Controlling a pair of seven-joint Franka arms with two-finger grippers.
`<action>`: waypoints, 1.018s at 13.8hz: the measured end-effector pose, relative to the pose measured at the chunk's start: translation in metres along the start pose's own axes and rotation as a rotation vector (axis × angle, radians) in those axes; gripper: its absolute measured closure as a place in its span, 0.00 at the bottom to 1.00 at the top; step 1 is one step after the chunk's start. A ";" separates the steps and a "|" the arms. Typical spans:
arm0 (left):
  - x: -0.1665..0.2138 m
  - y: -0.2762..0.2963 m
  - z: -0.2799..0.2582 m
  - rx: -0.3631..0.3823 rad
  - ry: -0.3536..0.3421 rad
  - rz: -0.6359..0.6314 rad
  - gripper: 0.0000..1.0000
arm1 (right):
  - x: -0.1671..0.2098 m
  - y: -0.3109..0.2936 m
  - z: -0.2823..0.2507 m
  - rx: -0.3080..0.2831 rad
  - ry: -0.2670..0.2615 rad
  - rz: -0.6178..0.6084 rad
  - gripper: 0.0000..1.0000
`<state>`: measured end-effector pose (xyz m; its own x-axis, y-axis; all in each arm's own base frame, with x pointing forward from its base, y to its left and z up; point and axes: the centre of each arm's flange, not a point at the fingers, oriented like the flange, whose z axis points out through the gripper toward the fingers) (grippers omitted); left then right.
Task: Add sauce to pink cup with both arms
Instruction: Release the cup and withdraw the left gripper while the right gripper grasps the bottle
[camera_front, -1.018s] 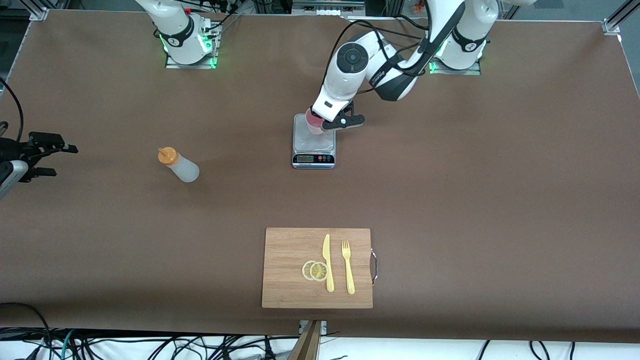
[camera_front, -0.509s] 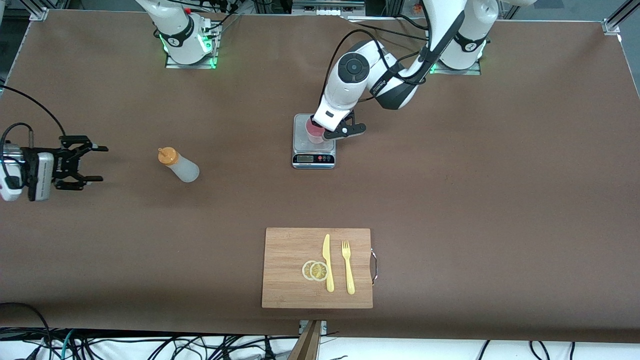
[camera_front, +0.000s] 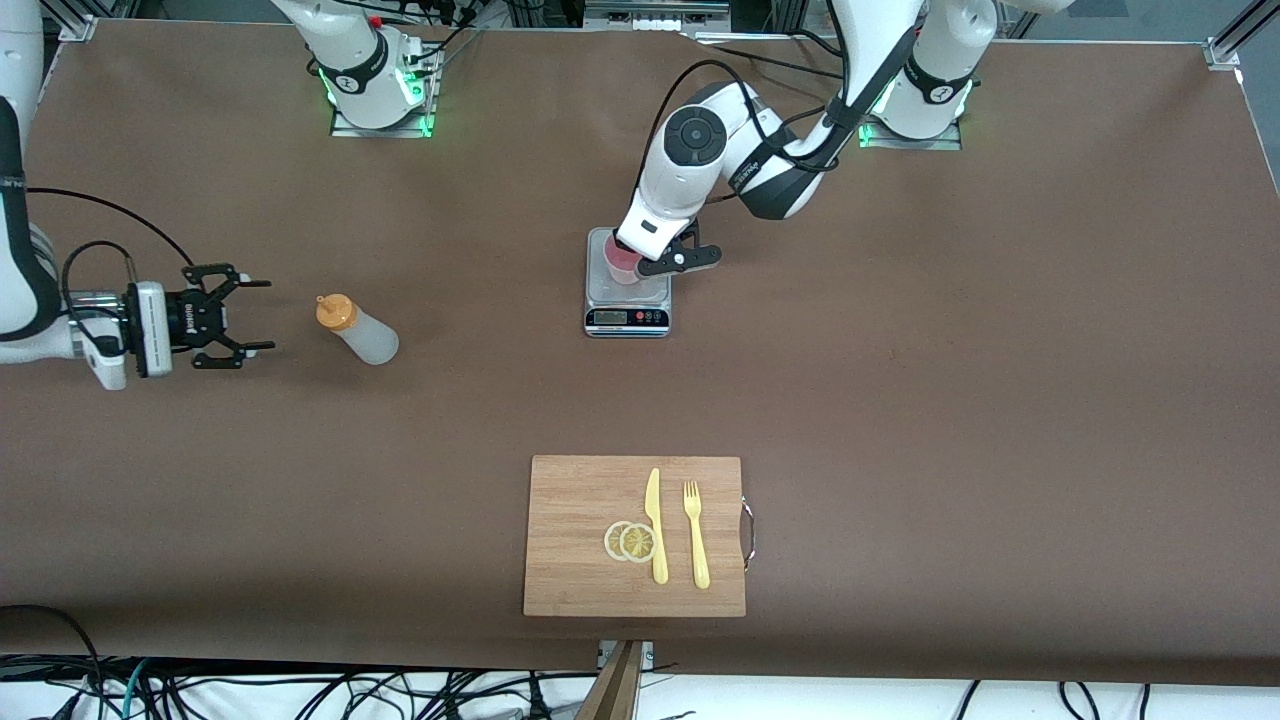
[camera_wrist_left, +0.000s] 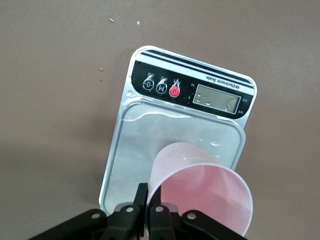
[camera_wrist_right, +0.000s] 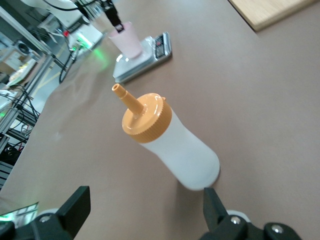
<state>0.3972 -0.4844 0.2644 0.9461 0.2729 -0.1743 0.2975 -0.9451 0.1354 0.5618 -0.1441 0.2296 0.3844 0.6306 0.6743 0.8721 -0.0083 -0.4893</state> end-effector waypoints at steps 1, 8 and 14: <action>0.002 0.000 -0.001 -0.003 0.003 -0.003 0.82 | -0.009 0.003 0.012 0.010 0.037 -0.034 0.00; 0.026 -0.001 -0.050 -0.033 0.048 -0.028 0.09 | -0.038 0.016 0.038 -0.029 0.191 -0.243 0.00; 0.100 -0.090 -0.201 0.043 0.100 0.044 0.00 | -0.042 0.019 0.052 -0.042 0.239 -0.322 0.00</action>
<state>0.4904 -0.3363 0.4310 0.9668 0.2456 -0.0703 0.2518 -0.9628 0.0981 0.5461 -0.1310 0.1634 0.1449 0.4081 0.9014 0.9691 0.1253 -0.2125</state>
